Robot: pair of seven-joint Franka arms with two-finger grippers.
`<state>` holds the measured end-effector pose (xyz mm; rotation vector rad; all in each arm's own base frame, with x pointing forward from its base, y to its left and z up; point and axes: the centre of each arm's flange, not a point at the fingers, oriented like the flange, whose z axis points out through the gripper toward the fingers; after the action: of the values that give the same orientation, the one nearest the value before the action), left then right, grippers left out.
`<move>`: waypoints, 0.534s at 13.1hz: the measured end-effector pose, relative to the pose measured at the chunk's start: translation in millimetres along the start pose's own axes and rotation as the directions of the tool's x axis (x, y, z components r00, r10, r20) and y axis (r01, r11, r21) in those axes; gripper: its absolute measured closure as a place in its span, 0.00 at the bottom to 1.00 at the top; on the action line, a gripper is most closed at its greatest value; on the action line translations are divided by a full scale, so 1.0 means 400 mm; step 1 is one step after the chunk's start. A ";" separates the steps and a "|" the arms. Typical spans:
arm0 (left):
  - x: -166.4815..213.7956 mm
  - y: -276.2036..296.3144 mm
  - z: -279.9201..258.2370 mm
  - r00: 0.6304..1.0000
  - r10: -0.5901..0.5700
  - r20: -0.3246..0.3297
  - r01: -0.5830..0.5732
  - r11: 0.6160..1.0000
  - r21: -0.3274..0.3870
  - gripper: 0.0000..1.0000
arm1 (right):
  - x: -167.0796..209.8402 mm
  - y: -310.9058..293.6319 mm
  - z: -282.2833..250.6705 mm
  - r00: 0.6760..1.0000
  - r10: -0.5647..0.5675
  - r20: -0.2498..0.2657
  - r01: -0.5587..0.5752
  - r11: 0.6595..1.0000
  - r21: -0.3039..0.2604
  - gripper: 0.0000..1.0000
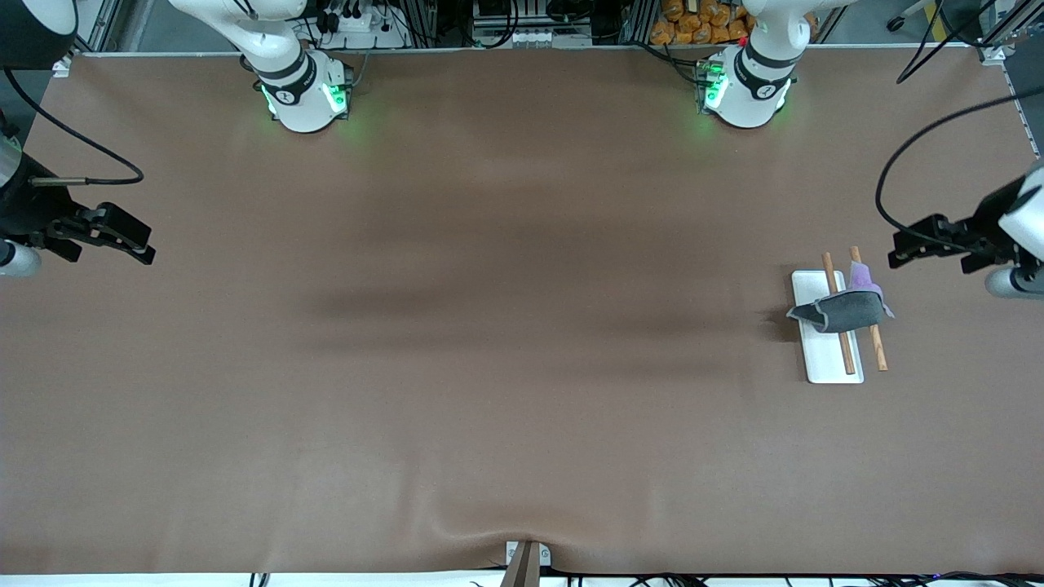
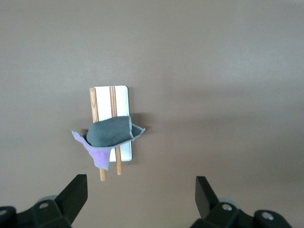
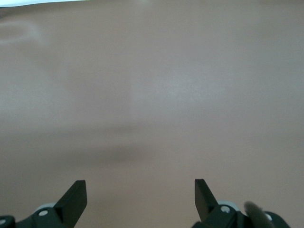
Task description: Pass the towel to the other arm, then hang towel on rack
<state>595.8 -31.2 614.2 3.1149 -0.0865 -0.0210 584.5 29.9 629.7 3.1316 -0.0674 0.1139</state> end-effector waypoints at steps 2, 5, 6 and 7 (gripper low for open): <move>-0.039 0.041 -0.031 0.999 -0.042 0.002 0.042 0.999 0.014 0.00 | 0.001 0.000 -0.003 1.000 0.000 -0.006 0.000 1.000 0.000 0.00; -0.090 0.092 -0.044 0.998 -0.062 0.004 0.062 0.998 0.024 0.00 | 0.002 0.000 -0.009 1.000 0.000 -0.012 0.000 1.000 0.001 0.00; -0.098 0.093 -0.041 0.998 -0.063 0.008 0.063 0.998 0.026 0.00 | 0.003 0.001 -0.014 1.000 0.001 -0.016 -0.001 1.000 0.001 0.00; -0.103 0.088 -0.039 0.998 -0.067 0.010 0.067 0.997 0.027 0.00 | 0.003 0.003 -0.019 1.000 0.002 -0.020 -0.002 1.000 0.001 0.00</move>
<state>552.9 -63.8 631.3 3.1434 0.0175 -0.0389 585.1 28.9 637.4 3.1308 -0.0700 0.1454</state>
